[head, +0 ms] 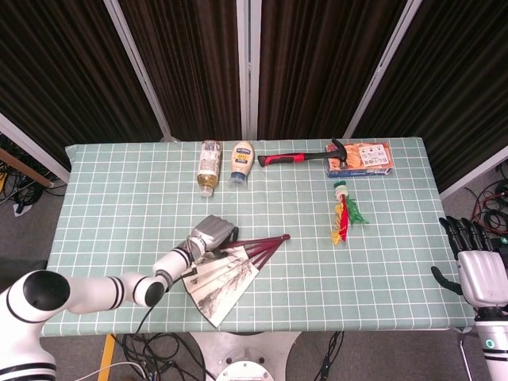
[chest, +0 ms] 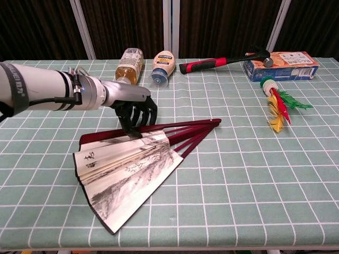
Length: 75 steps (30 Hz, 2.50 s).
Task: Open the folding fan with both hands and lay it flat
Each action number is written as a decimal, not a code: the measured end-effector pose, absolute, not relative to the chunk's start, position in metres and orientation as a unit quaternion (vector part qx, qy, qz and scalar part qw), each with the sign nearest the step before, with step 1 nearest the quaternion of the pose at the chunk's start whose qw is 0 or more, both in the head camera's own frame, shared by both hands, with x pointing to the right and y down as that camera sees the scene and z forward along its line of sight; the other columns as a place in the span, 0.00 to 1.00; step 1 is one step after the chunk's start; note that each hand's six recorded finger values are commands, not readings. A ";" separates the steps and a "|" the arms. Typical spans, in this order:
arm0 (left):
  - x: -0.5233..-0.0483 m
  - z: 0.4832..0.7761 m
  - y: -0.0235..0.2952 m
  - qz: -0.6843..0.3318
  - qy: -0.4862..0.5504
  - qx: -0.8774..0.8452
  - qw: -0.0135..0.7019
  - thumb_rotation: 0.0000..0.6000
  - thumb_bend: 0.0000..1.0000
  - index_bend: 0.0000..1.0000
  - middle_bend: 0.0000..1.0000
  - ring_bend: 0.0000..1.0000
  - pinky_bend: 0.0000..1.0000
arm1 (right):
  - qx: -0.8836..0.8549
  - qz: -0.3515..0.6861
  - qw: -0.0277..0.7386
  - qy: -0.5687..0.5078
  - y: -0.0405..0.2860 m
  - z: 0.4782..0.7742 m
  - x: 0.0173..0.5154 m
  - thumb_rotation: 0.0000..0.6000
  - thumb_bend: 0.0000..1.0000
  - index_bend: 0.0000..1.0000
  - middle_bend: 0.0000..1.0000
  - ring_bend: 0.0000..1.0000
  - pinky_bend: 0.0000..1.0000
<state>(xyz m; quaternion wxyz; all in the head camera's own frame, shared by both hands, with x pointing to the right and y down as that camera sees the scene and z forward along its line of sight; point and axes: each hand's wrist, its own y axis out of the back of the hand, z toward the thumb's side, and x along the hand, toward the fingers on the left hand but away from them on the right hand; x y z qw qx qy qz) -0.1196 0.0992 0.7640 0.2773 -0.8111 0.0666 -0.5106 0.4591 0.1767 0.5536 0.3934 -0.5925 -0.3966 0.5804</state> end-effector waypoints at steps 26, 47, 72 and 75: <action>-0.135 0.739 0.092 -0.494 0.096 -0.809 0.305 1.00 0.39 0.56 0.69 0.67 0.62 | -0.621 0.558 0.382 -0.396 0.177 0.554 0.450 1.00 0.16 0.01 0.07 0.00 0.00; -0.180 0.627 0.072 -0.308 0.316 -0.865 0.241 1.00 0.41 0.61 0.73 0.69 0.67 | -0.814 0.402 0.146 -0.392 0.152 0.585 0.378 1.00 0.28 0.22 0.22 0.05 0.13; -0.190 0.518 0.055 -0.105 0.435 -0.872 0.197 1.00 0.40 0.61 0.72 0.69 0.67 | -0.885 0.327 0.084 -0.321 0.060 0.594 0.256 1.00 0.28 0.24 0.21 0.06 0.14; -0.186 0.514 0.057 -0.101 0.431 -0.873 0.204 1.00 0.40 0.61 0.72 0.69 0.67 | -0.888 0.328 0.079 -0.311 0.058 0.597 0.245 1.00 0.28 0.24 0.21 0.06 0.14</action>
